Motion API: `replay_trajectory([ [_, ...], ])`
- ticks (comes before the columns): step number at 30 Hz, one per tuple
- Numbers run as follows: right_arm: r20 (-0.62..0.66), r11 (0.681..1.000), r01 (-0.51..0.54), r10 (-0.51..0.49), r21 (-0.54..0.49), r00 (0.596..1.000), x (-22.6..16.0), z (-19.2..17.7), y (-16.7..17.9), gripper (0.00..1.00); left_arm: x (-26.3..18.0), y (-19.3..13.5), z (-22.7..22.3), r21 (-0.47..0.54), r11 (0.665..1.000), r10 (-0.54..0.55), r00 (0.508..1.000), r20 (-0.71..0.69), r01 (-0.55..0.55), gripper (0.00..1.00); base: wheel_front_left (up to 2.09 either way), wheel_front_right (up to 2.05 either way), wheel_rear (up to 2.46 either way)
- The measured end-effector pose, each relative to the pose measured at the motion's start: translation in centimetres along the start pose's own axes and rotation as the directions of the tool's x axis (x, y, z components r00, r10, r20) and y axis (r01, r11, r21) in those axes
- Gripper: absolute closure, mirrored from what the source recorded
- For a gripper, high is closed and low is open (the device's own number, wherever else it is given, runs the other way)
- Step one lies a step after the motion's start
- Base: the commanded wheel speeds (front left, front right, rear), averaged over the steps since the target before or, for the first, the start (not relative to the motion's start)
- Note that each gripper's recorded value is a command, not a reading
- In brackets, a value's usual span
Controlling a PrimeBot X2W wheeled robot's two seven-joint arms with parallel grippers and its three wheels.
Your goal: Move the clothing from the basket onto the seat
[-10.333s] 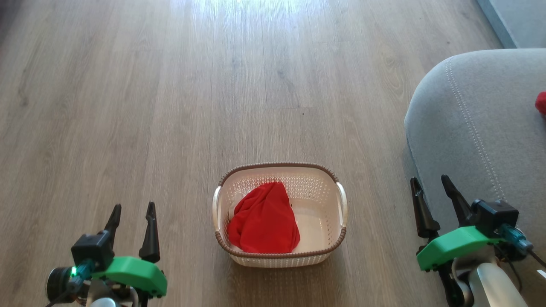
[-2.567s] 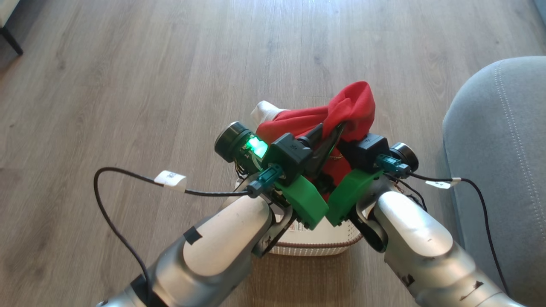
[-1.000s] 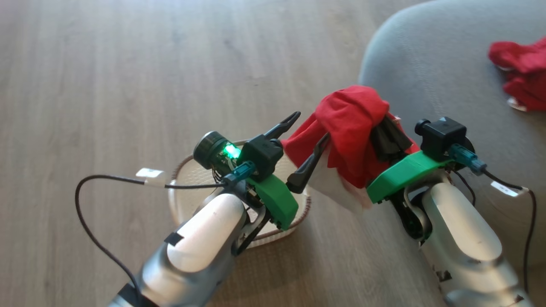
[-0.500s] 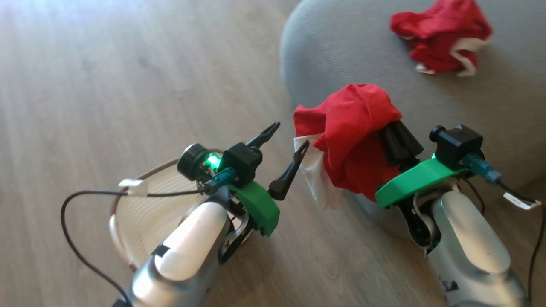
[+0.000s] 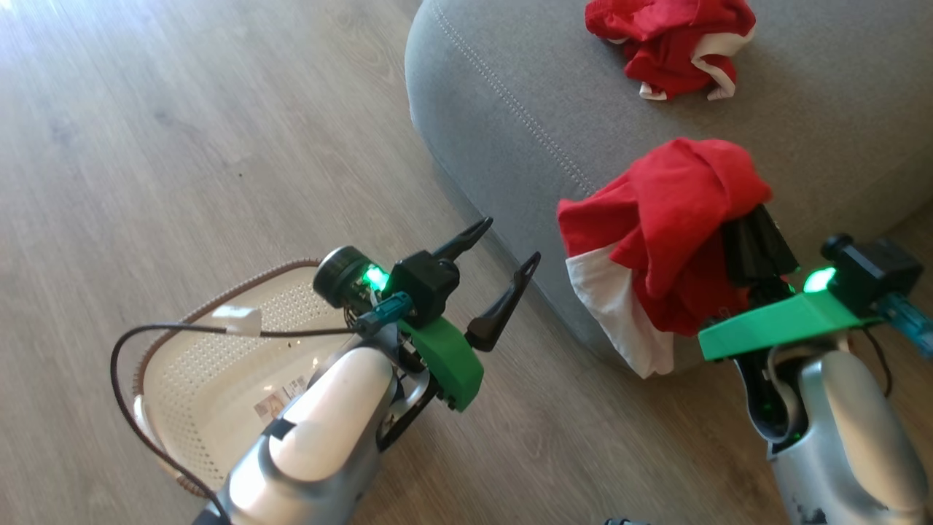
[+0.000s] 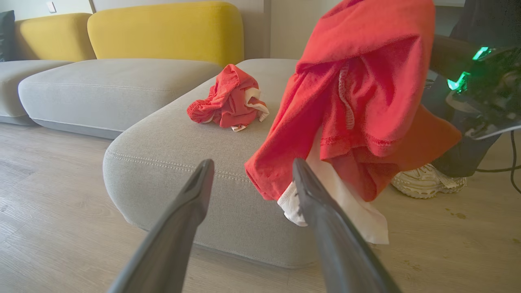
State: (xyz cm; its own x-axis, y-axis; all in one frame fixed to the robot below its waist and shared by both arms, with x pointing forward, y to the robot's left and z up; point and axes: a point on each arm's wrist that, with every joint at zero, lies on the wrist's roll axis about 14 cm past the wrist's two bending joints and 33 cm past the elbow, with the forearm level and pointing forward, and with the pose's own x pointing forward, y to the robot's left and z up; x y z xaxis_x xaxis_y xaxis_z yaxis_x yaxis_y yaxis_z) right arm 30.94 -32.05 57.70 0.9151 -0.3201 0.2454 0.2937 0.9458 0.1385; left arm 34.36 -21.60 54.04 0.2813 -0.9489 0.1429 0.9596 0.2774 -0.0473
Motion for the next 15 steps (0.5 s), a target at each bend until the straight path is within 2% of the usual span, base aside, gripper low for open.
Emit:
replay_trajectory([
  [9, 0.002, 0.997, 0.068, -0.068, -0.032, 0.998, -0.4, 0.1, -1.9, 1.0, 1.0, -0.3, 0.0, -0.03, 0.999, -0.043, 0.999, 0.026, 0.043, 0.0, 0.0, 0.0, 0.0],
  [15, 0.048, 0.993, 0.04, -0.034, -0.113, 0.998, 3.2, 1.9, -2.1, 1.0, 1.1, 0.7, -2.1, -0.061, 0.997, -0.039, 0.999, 0.008, 0.039, 0.0, 0.0, 0.0, 0.0],
])
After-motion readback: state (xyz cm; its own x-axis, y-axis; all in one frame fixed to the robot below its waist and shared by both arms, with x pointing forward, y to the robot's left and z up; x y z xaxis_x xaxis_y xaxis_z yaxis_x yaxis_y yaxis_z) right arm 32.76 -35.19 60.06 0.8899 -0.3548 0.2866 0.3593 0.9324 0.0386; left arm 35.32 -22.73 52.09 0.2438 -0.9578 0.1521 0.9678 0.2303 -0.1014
